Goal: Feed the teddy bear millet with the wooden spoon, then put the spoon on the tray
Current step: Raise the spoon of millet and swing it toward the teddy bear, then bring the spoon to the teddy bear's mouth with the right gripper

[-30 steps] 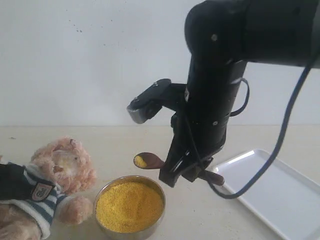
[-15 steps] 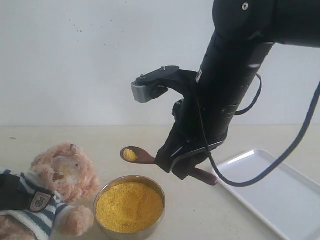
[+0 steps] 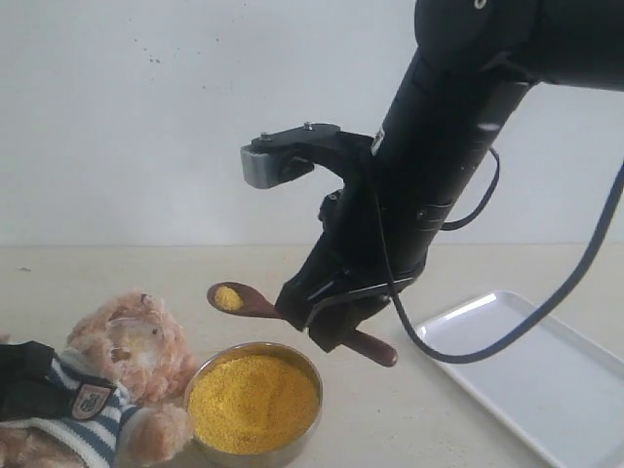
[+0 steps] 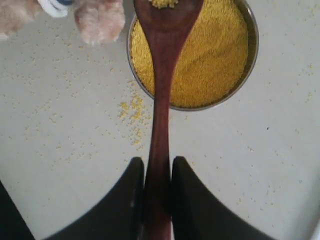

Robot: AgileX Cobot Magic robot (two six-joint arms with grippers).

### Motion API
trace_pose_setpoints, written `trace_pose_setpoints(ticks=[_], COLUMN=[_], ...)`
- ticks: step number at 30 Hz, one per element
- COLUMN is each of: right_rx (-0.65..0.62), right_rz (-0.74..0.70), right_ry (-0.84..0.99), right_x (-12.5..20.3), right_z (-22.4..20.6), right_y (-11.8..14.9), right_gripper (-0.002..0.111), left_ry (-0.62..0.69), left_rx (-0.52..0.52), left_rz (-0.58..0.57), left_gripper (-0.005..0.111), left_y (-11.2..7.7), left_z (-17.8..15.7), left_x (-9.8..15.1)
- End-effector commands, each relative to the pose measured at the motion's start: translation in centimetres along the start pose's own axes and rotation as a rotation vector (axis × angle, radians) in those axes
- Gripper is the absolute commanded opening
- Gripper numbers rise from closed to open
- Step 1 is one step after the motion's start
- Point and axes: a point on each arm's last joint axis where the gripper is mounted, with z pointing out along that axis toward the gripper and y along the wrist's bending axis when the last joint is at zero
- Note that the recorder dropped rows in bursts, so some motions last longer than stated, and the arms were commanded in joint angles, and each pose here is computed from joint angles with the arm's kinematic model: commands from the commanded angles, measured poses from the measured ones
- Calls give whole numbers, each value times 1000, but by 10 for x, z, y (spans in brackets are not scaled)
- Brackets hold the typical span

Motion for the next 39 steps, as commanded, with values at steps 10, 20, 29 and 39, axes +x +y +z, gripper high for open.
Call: trace_pose_setpoints(ticks=[10, 20, 29, 39], right_rx=[51, 123, 161, 399], right_rz=[-215, -240, -222, -433], right_ry=[-172, -128, -140, -105], right_x=[-37, -40, -42, -46], right_z=[46, 75, 75, 76], right_y=[39, 27, 25, 54], right_gripper=[0, 0, 0, 0], left_ry=[36, 36, 27, 28], left_rx=[63, 64, 72, 84], left_rz=[-26, -26, -30, -25], left_gripper=[4, 4, 4, 4], left_y=[-6, -6, -7, -7], left_z=[1, 1, 1, 1], left_x=[4, 4, 3, 3])
